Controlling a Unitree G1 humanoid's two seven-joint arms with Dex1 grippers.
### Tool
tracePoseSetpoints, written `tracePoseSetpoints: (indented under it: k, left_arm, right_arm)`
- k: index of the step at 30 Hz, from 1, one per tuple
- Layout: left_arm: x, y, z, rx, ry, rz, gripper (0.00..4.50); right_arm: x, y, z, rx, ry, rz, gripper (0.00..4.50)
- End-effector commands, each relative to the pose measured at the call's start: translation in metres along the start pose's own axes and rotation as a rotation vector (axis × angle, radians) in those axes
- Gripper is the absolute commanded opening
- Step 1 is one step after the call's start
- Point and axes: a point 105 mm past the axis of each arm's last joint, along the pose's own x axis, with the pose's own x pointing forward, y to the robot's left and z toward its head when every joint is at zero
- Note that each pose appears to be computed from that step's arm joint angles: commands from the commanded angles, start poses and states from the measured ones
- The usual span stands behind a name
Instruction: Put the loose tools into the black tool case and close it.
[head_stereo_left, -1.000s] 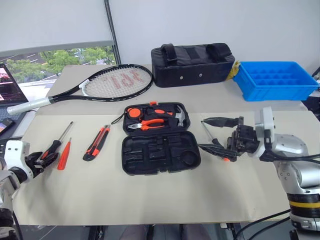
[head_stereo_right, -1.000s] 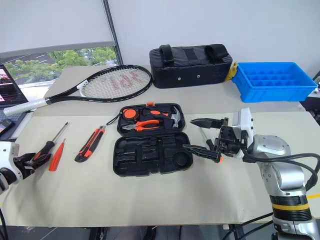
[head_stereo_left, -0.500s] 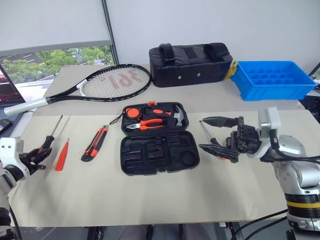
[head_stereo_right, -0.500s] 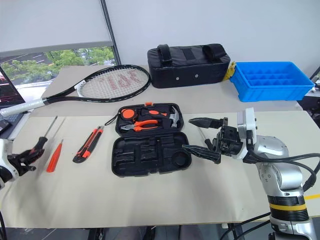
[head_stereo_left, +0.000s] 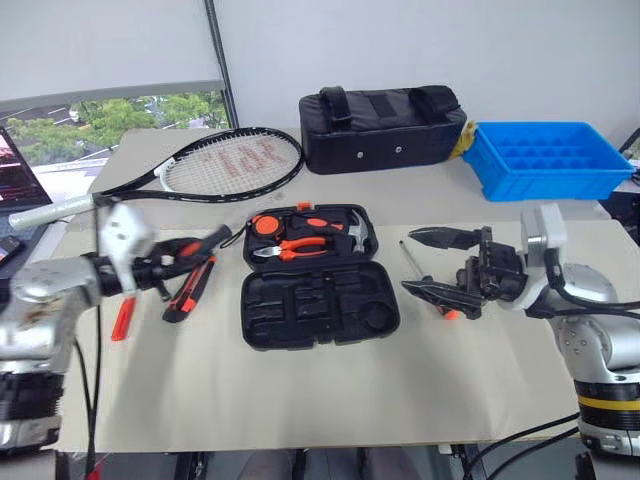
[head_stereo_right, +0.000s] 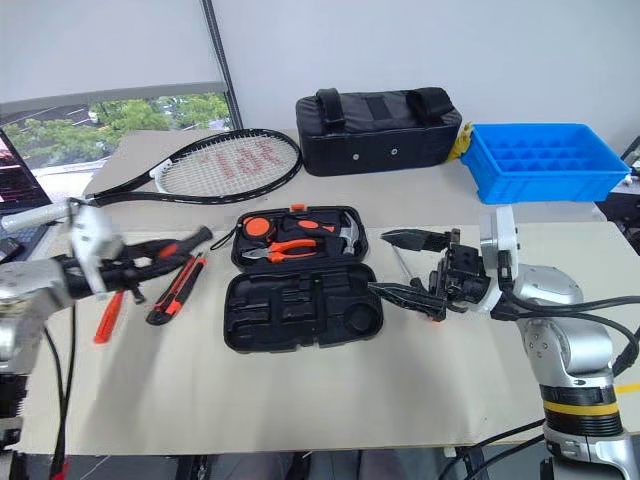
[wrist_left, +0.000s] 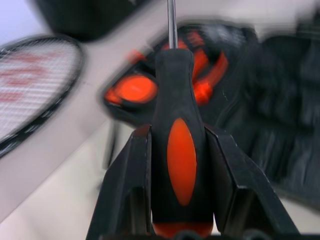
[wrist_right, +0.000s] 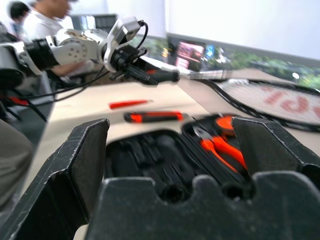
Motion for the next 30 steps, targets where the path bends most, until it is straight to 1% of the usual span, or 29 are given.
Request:
tracePoseSetpoints:
  k: [1, 2, 4, 7, 10, 12, 16, 20, 26, 30]
  left_arm:
    - [0.029, -0.017, 0.013, 0.193, 0.039, -0.082, 0.99]
    - [0.036, -0.022, 0.01, 0.216, 0.058, -0.107, 0.99]
    - [0.047, -0.027, 0.006, 0.209, 0.066, -0.134, 0.99]
    - [0.057, -0.035, -0.004, 0.249, 0.099, -0.184, 0.99]
    - [0.068, -0.03, -0.011, 0.268, 0.126, -0.166, 0.99]
    - [0.073, -0.029, -0.012, 0.275, 0.131, -0.167, 0.99]
    - [0.077, -0.038, -0.014, 0.247, 0.122, -0.236, 0.99]
    - [0.074, -0.058, -0.013, 0.214, 0.076, -0.352, 0.99]
    - [0.075, -0.045, -0.027, 0.241, 0.147, -0.282, 0.99]
    - [0.077, -0.041, -0.028, 0.243, 0.157, -0.265, 0.99]
  right_arm:
    - [-0.016, -0.003, 0.009, -0.071, 0.003, -0.091, 4.5]
    - [-0.021, -0.003, 0.008, -0.071, 0.013, -0.117, 4.5]
    - [-0.031, -0.002, 0.003, -0.069, 0.042, -0.153, 4.5]
    - [-0.039, 0.002, -0.004, -0.069, 0.062, -0.177, 4.5]
    - [-0.043, 0.005, -0.007, -0.067, 0.061, -0.196, 4.5]
    - [-0.046, 0.006, -0.007, -0.07, 0.059, -0.206, 4.5]
    - [-0.051, 0.005, -0.008, -0.079, 0.06, -0.224, 4.5]
    - [-0.054, 0.005, -0.009, -0.08, 0.06, -0.228, 4.5]
    - [-0.054, 0.005, -0.01, -0.082, 0.061, -0.222, 4.5]
    - [-0.056, 0.005, -0.013, -0.084, 0.077, -0.219, 4.5]
